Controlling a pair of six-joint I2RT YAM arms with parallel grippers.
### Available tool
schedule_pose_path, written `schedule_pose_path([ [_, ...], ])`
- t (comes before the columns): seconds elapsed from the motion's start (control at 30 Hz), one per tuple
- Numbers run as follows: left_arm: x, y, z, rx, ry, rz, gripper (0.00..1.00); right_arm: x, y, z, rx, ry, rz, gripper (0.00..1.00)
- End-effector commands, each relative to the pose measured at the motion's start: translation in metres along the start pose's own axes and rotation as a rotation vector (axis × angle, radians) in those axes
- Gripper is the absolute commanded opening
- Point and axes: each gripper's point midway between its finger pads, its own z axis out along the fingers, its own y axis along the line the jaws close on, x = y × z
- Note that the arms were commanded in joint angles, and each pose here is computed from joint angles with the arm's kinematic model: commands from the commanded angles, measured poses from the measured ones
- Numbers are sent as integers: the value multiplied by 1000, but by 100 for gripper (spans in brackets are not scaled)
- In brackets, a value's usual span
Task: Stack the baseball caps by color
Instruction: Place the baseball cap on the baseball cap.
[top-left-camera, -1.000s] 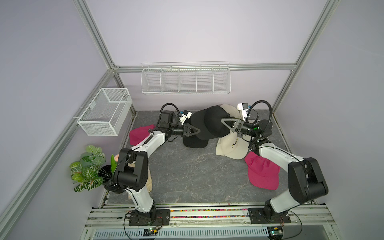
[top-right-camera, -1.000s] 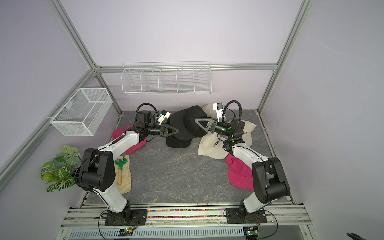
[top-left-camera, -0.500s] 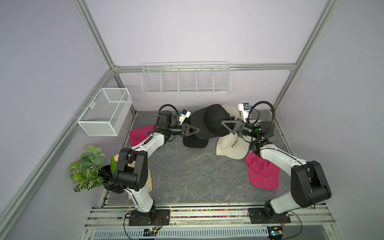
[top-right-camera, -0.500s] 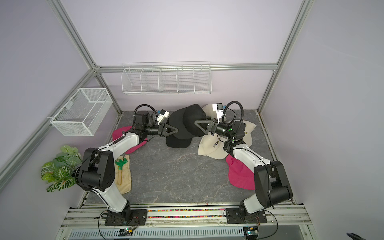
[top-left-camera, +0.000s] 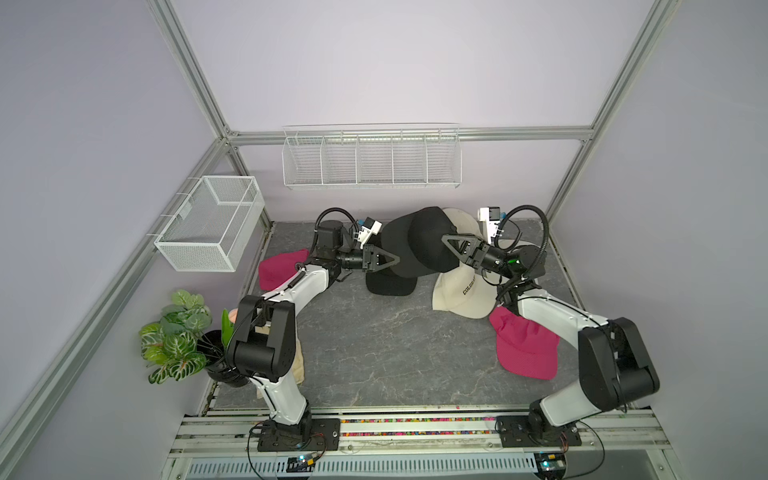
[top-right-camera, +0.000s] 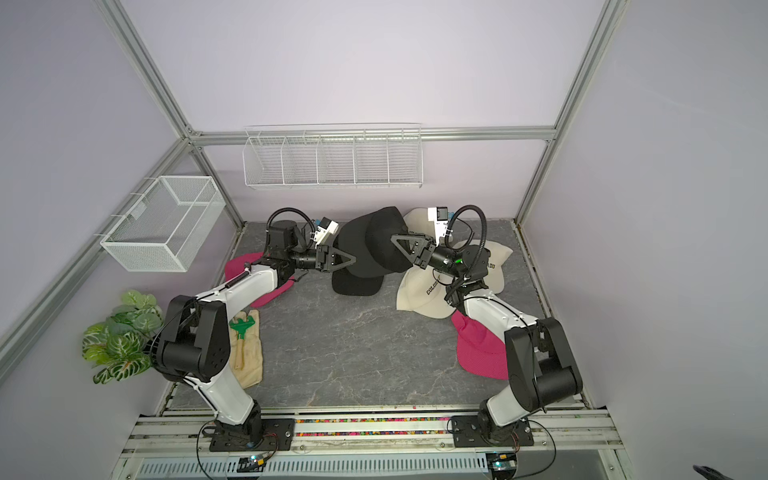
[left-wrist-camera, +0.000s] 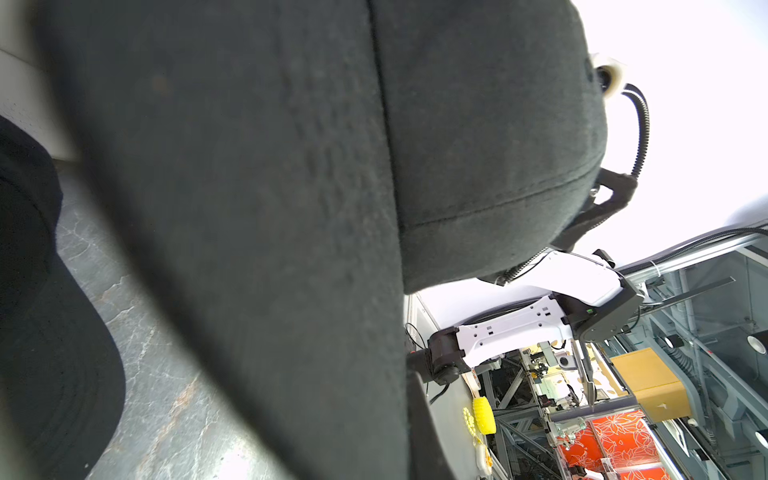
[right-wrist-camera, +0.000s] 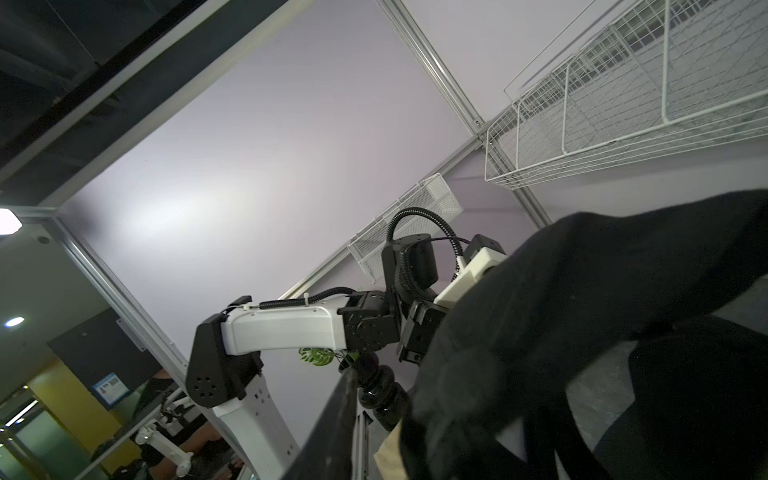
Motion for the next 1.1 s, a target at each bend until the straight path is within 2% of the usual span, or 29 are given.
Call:
schedule_pose_path([
  [0.0,-2,27,-4,-82,-39,-39,0,-16,13,2,-52,-71,-36,9],
  [0.03,-3,30,-5,-96,-43,-42,0,-17,11,1,-46,-73,-29,7],
  [0.2,-10,48,-8,-179,-80,-59,0,-16,-8,0,29,-54,14,7],
  [0.27,-16,60,-10,-232,-110,-78,5,-10,-20,3,64,5,59,7],
  [0.33,-24,72,-15,-300,-156,-89,21,-7,-24,4,70,21,77,7],
  [0.4,-34,78,-23,-371,-215,-73,55,-7,-26,4,88,23,77,7],
  [0.43,-37,77,-26,-393,-237,-52,66,-5,-29,4,105,35,72,7],
  [0.5,-44,72,-37,-459,-288,6,82,2,-30,4,133,90,40,7],
  [0.6,-49,69,-54,-591,-333,72,100,22,-25,4,160,200,-75,7],
  [0.73,-57,66,-77,-740,-379,143,100,47,-25,-3,268,353,-234,6],
  [0.83,-65,50,-84,-759,-408,235,100,61,-19,-8,272,442,-323,6],
  [0.93,-62,15,-66,-640,-286,448,100,74,-16,-11,255,519,-395,6],
  [1.07,-43,-15,-41,-588,-81,699,100,109,-4,-18,159,708,-496,7],
])
